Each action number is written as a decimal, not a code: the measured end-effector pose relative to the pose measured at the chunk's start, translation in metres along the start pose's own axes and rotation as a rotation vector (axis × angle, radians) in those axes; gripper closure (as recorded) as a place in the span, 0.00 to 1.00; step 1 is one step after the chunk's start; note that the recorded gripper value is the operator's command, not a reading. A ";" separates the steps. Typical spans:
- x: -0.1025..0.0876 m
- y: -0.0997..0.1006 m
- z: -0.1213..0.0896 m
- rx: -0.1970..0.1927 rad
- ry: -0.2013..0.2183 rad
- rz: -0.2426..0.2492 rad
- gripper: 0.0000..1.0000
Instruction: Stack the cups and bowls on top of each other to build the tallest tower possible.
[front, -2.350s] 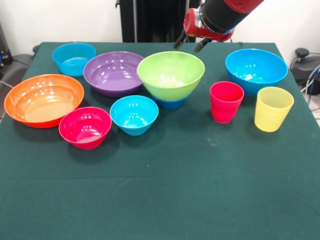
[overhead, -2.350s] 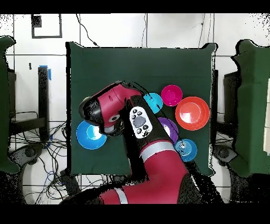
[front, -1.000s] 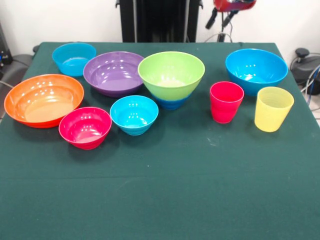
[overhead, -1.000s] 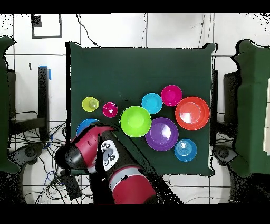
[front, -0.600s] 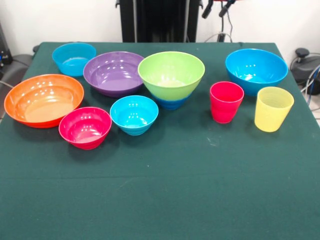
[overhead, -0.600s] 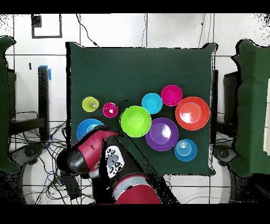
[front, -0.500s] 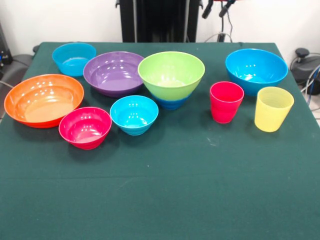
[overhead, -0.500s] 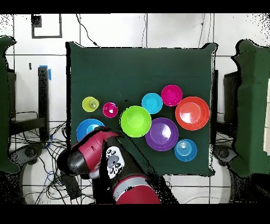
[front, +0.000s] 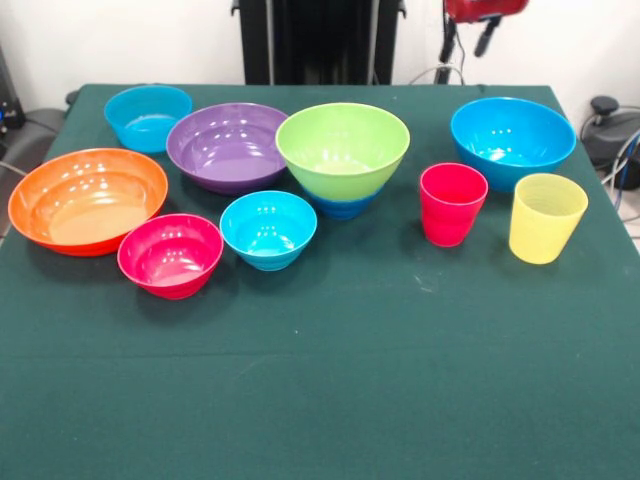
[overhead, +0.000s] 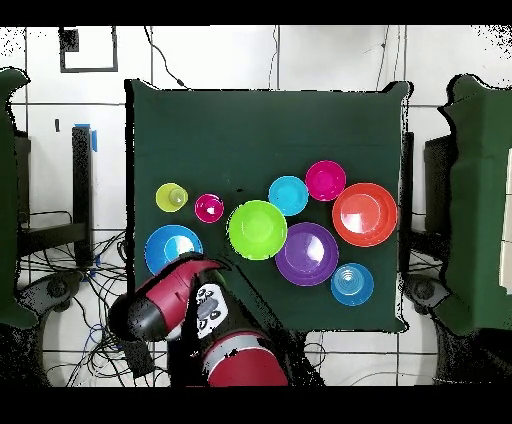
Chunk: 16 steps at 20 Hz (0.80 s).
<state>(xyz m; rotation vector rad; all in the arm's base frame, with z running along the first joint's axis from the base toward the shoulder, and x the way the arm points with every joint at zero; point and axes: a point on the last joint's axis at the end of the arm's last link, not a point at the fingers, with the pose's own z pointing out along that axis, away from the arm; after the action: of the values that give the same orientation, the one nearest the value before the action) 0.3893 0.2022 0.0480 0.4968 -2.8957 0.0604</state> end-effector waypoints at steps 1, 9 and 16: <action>0.000 0.002 0.001 -0.004 -0.007 0.003 0.00; 0.003 0.020 0.013 -0.047 -0.072 0.078 0.00; 0.015 0.010 0.016 -0.039 -0.082 0.129 0.00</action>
<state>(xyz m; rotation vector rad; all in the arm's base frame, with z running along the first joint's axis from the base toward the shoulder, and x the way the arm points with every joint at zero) 0.3686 0.2055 0.0355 0.3128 -2.9992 0.0024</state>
